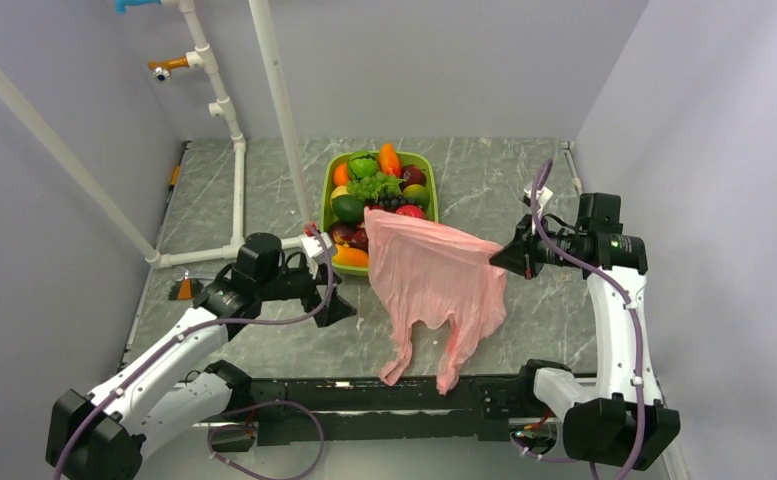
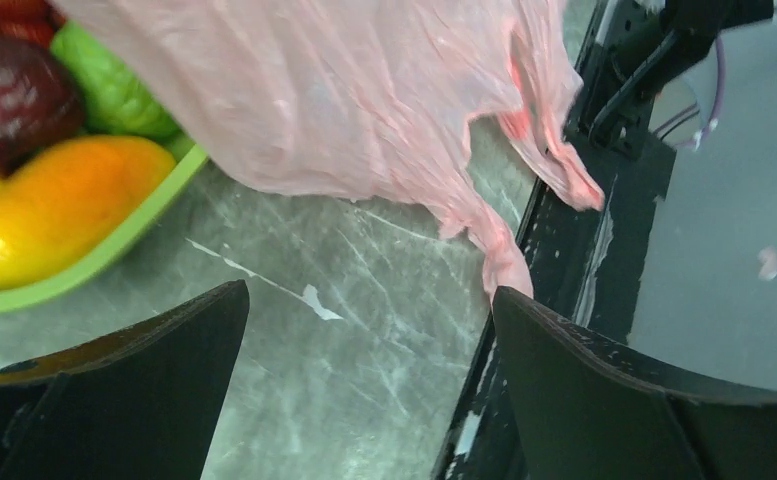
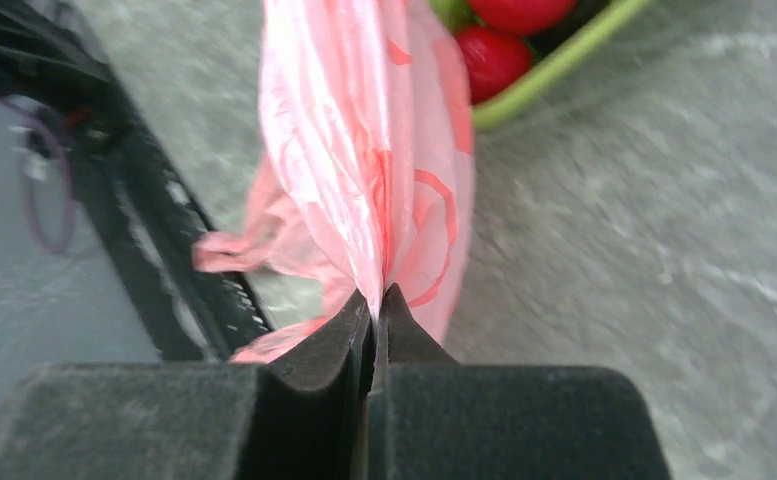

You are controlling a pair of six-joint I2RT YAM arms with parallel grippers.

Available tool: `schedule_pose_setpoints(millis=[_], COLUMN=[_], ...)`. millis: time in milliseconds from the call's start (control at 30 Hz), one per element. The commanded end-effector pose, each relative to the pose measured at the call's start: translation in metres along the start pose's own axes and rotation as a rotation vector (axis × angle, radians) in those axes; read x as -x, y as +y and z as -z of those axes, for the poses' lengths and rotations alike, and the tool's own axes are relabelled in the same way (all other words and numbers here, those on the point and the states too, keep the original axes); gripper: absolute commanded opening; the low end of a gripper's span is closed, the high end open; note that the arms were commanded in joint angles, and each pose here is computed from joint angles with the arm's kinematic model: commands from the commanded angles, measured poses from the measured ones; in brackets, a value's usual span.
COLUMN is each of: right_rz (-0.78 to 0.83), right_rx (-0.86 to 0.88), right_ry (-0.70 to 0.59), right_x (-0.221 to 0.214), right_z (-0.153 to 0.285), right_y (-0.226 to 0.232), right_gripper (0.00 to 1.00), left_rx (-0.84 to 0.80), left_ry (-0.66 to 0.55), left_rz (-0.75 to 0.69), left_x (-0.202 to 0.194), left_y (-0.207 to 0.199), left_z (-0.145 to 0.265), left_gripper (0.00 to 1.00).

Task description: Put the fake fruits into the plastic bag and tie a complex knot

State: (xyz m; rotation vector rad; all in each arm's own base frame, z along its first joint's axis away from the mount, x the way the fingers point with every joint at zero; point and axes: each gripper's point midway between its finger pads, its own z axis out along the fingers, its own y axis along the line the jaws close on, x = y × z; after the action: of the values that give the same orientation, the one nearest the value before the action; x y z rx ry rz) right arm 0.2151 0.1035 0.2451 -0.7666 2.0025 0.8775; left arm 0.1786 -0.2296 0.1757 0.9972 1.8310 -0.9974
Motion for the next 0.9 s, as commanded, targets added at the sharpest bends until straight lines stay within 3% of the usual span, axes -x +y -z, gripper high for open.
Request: schedule_pose_setpoints(millis=[0,333,433,533,667,800,867], right_rz=[0.054,0.026,0.029,0.092,0.16,0.149,0.134], right_rx=[-0.194,-0.25,-0.258,-0.234,-0.214,-0.168,-0.151], right_ry=[0.172,0.177,0.193,0.165,0.127,0.15,0.169], right_x=[-0.052,-0.068,-0.073,-0.073,-0.071,-0.079,-0.084], right_z=[0.012,0.009,0.01,0.009,0.008,0.006,0.006], right_y=[-0.043,-0.066,-0.066,-0.057,-0.049,-0.042,-0.04], right_gripper=[0.0,0.0,0.0,0.0,0.0,0.0,0.0], left_rx=[0.036,-0.072,-0.048,0.077,0.189,0.14,0.108], left_ry=[-0.116,-0.023,0.053,0.121,0.129,0.128,0.104], left_rz=[0.178,0.396,0.432,0.489,0.533,0.53,0.518], left_x=[0.025,-0.016,-0.027,-0.042,-0.054,-0.051,-0.046], left_y=[0.007,-0.033,-0.029,-0.008,0.01,0.009,0.008], left_z=[-0.013,-0.07,-0.086,-0.094,-0.095,-0.111,-0.117], left_gripper=[0.99,0.99,0.97,0.97,0.99,0.99,0.9])
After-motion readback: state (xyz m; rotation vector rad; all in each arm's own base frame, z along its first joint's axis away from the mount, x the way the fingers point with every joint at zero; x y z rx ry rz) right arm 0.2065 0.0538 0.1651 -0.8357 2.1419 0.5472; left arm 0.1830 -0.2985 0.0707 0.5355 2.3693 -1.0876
